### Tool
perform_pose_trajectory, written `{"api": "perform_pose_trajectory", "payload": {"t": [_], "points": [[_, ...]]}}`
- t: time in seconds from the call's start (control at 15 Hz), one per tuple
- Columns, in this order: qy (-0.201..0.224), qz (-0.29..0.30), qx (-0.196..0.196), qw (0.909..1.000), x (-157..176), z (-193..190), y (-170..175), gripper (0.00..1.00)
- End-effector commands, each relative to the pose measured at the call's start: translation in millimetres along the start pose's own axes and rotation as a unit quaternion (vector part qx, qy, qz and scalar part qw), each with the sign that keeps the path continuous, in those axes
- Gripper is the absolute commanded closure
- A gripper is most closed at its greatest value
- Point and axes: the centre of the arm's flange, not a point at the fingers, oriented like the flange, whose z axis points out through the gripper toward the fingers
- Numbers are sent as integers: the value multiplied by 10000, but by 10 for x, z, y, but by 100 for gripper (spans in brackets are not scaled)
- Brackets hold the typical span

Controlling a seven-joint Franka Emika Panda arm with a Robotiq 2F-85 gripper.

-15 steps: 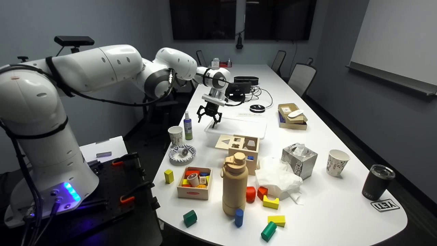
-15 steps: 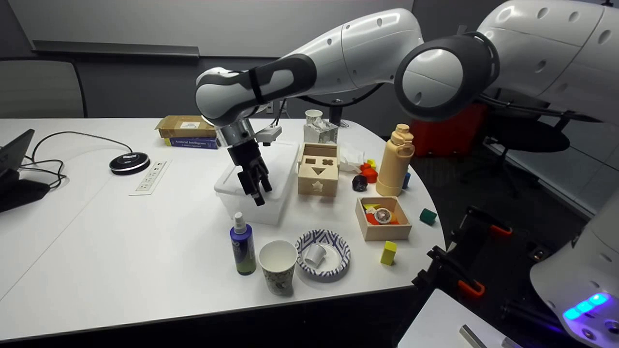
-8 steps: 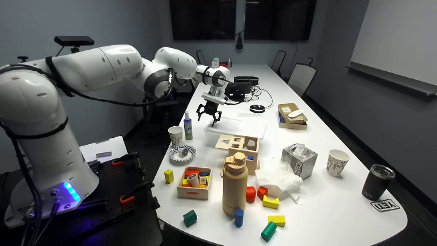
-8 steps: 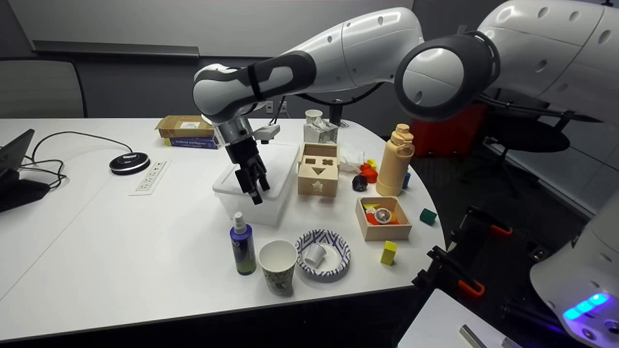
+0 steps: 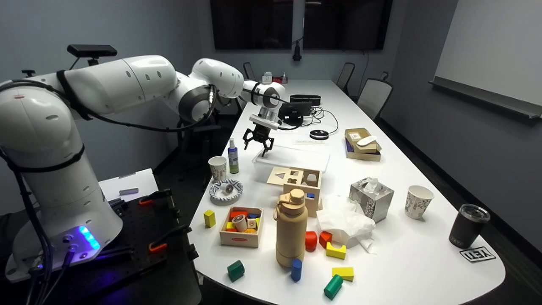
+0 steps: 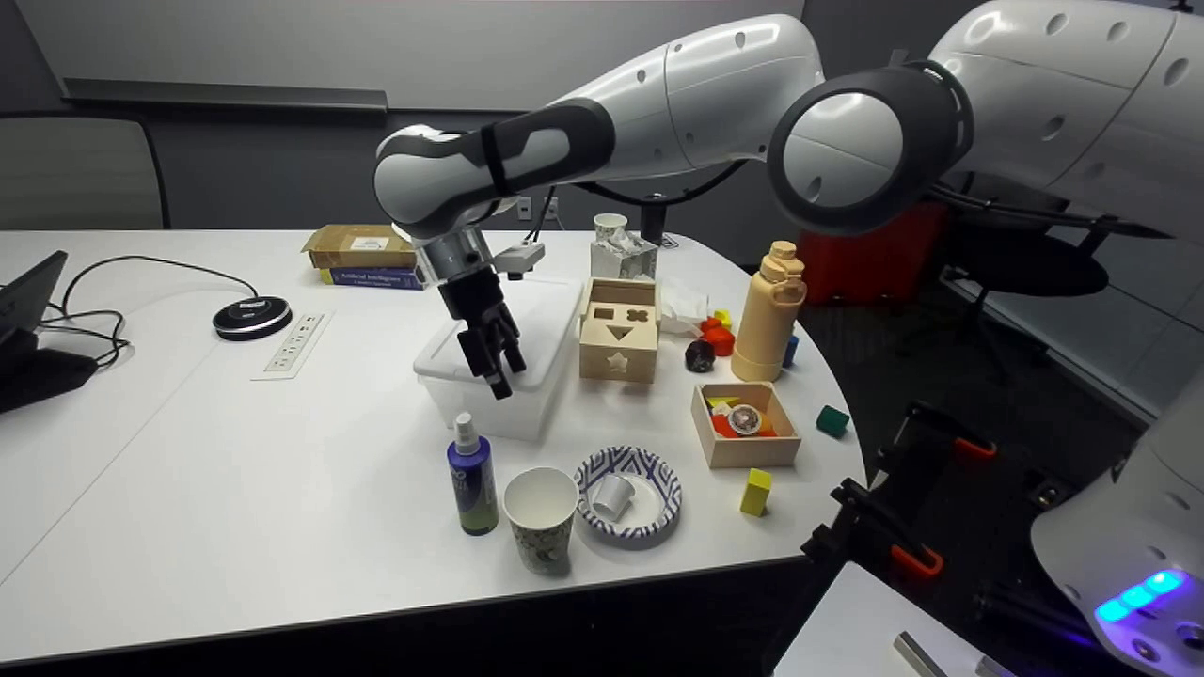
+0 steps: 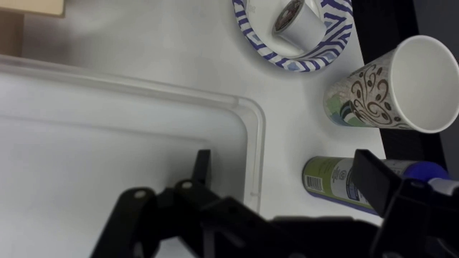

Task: Slide the lid of the bowl to the left

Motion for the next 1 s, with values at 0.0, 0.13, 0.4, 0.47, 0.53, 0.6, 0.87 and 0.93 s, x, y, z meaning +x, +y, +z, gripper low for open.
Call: {"api": "perform_pose_trajectory", "payload": {"t": [0.0,0.13,0.4,0.47,0.53,0.6,0.87,0.93], "points": [[-60,-33,154,9999,190,-161,1,0],[-85,-56,180,9998,194,-155,-30,0],[-105,-93,213,9997,196,-134,-73,0],[-92,-87,191,9997,190,-142,-85,0],[-75,-90,163,9998,181,-159,-103,0],[-37,-88,68,9999,157,-203,-144,0],[326,99,-612,9975,79,-539,-386,0],[388,252,-761,9960,72,-660,-444,0]]}}
